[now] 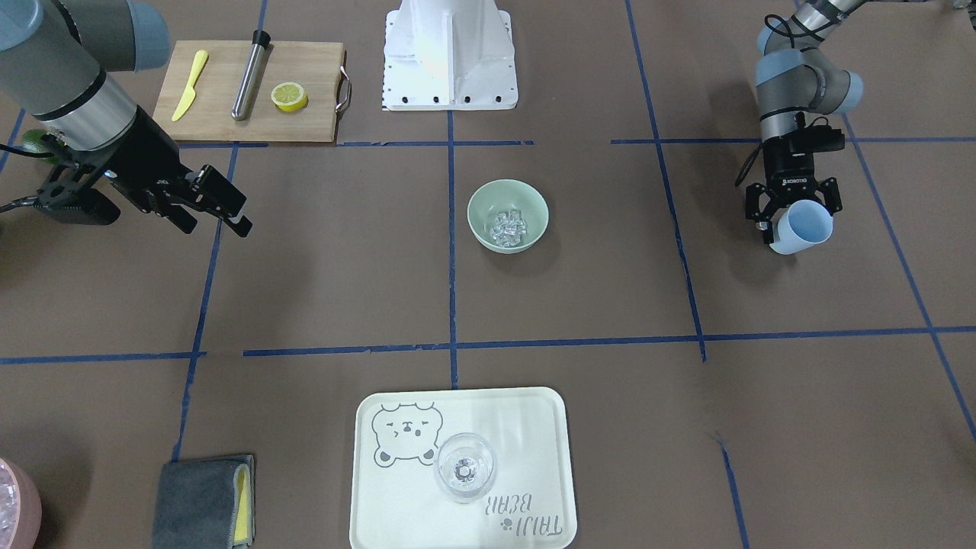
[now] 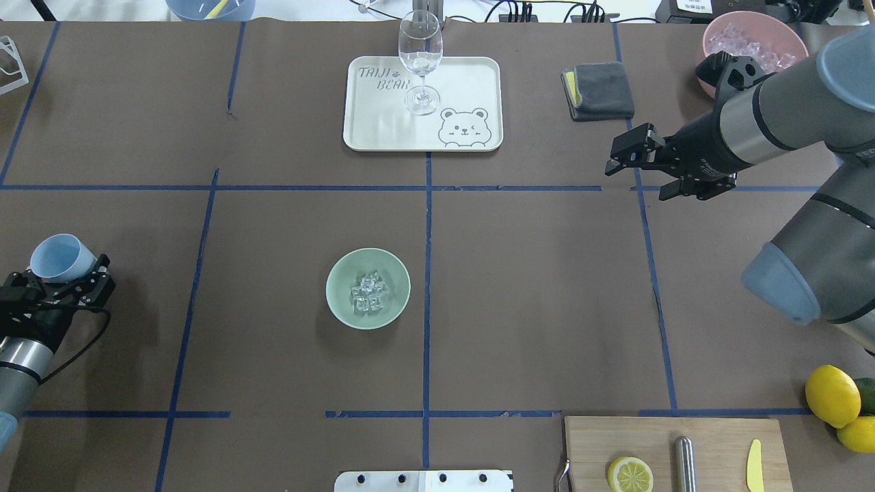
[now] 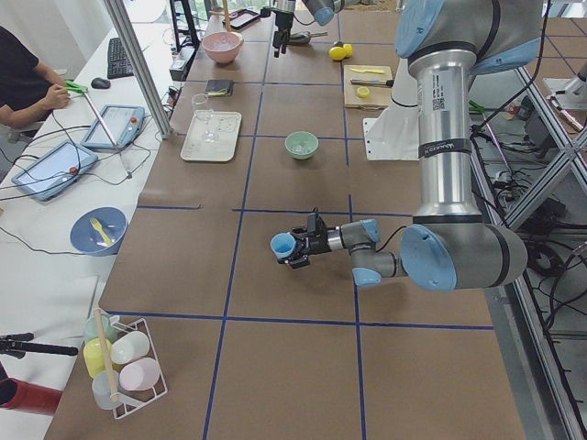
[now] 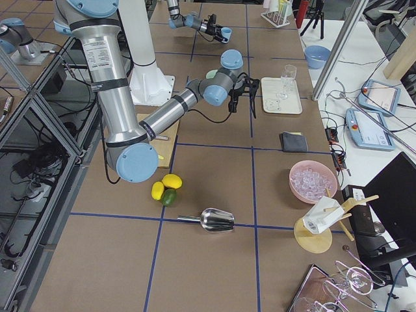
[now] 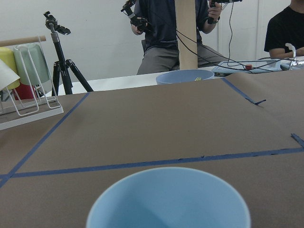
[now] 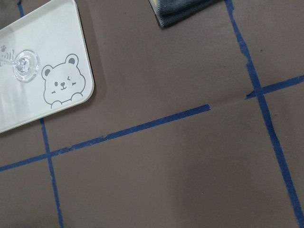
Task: Pour ice into bowl
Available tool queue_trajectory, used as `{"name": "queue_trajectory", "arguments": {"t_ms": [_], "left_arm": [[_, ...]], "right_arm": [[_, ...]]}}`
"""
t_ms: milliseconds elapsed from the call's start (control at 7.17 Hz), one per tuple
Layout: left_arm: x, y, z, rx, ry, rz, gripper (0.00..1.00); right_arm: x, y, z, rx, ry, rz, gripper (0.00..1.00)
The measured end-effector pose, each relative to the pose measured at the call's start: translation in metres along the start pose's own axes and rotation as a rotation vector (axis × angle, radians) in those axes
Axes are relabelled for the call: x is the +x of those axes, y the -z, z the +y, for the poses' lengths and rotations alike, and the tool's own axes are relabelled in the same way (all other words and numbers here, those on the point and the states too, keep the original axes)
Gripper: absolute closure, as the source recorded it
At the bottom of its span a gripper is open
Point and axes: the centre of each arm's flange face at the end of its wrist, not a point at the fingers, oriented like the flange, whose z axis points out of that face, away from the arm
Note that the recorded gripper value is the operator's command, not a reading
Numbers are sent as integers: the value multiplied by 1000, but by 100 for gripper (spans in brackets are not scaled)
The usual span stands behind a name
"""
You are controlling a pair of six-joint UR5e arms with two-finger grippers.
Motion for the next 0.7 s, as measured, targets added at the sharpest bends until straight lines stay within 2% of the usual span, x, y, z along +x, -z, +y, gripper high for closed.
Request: {"name": "queue_trajectory", "arguments": {"t_ms": [279,419,698], "left_arm": [[-4,11,-16,24,-40,98,0],[-5,13,-19,31,-50,120,0],[-17,18,-19,7,-71,136,0]], "right_arm": [[-2,0,2,-3,-12,-4,0],[-4,0,4,-4,-19,-6,0],[-6,1,5,-5,-23,-11,0]]}}
